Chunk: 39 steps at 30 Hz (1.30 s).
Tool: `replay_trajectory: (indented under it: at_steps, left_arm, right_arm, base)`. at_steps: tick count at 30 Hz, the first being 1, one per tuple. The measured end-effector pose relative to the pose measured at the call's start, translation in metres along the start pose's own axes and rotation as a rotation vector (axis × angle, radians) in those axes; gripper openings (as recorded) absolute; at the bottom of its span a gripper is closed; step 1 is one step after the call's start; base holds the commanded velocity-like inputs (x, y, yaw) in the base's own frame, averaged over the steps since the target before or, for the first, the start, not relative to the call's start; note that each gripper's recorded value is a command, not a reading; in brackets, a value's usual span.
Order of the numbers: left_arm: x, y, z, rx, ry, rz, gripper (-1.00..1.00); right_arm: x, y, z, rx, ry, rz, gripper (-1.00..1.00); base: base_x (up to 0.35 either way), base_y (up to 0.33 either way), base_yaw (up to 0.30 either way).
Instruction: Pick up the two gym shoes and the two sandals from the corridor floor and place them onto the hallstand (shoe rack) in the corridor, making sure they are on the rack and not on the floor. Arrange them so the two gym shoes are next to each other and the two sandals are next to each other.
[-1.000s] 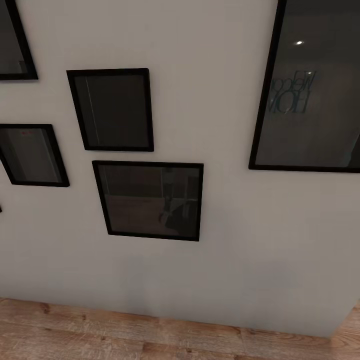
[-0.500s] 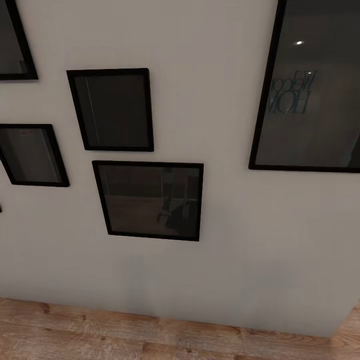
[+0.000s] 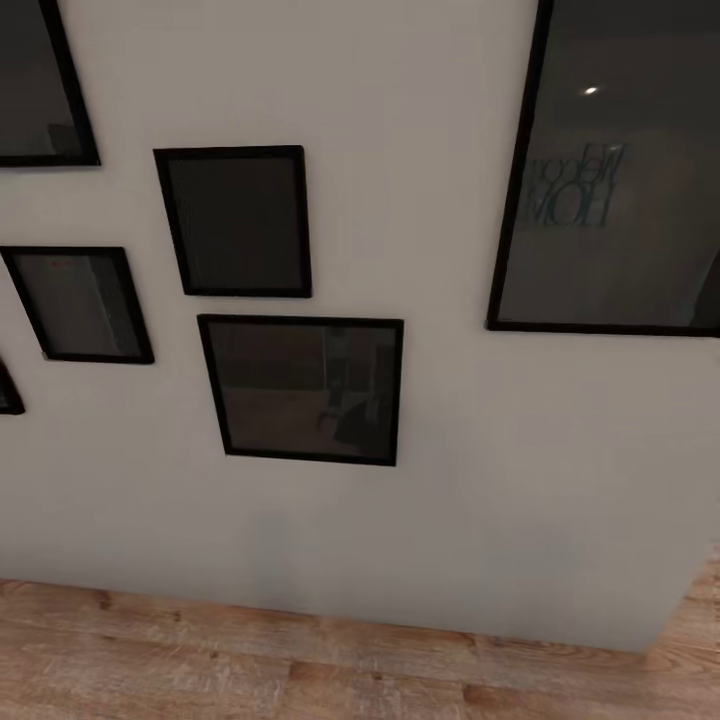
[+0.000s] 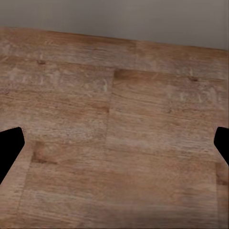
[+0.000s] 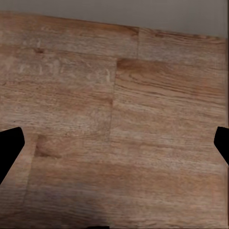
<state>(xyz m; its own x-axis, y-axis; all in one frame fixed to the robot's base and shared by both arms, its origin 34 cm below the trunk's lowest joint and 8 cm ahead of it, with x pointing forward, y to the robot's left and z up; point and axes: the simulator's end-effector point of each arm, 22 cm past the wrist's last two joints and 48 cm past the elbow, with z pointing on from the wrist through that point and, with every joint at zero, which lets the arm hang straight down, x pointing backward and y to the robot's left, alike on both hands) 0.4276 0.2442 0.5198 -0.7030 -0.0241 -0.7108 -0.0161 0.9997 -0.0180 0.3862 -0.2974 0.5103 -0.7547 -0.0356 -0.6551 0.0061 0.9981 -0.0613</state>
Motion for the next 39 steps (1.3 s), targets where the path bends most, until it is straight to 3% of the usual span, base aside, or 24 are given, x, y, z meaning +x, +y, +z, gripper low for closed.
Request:
replay_trajectory:
  at_steps: [14, 30, 34, 35, 39]
  left_arm:
    - [0.000, 0.002, 0.000, -0.010, 0.000, -0.001, 1.00]
    - [-0.001, 0.003, 0.000, -0.011, -0.002, 0.001, 1.00]
    - [-0.001, 0.003, 0.000, -0.010, -0.002, 0.001, 1.00]
    - [-0.001, 0.002, 0.000, -0.010, -0.002, 0.001, 1.00]
    - [-0.001, 0.003, 0.000, -0.011, -0.002, 0.000, 1.00]
  right_arm:
    - [-0.001, -0.005, 0.000, 0.009, -0.002, -0.004, 1.00]
    - [-0.018, -0.008, 0.003, 0.016, -0.037, 0.006, 1.00]
    - [-0.025, -0.018, 0.004, 0.040, -0.053, 0.032, 1.00]
    - [-0.029, -0.035, 0.003, 0.082, -0.062, 0.075, 1.00]
    - [-0.030, -0.052, 0.002, 0.125, -0.068, 0.120, 1.00]
  base:
    - [-0.274, 0.007, 0.000]
    - [-0.066, 0.029, -0.072]
    - [-0.004, 0.002, -0.262]
    - [-0.001, 0.000, -0.291]
    - [-0.001, 0.000, -0.294]
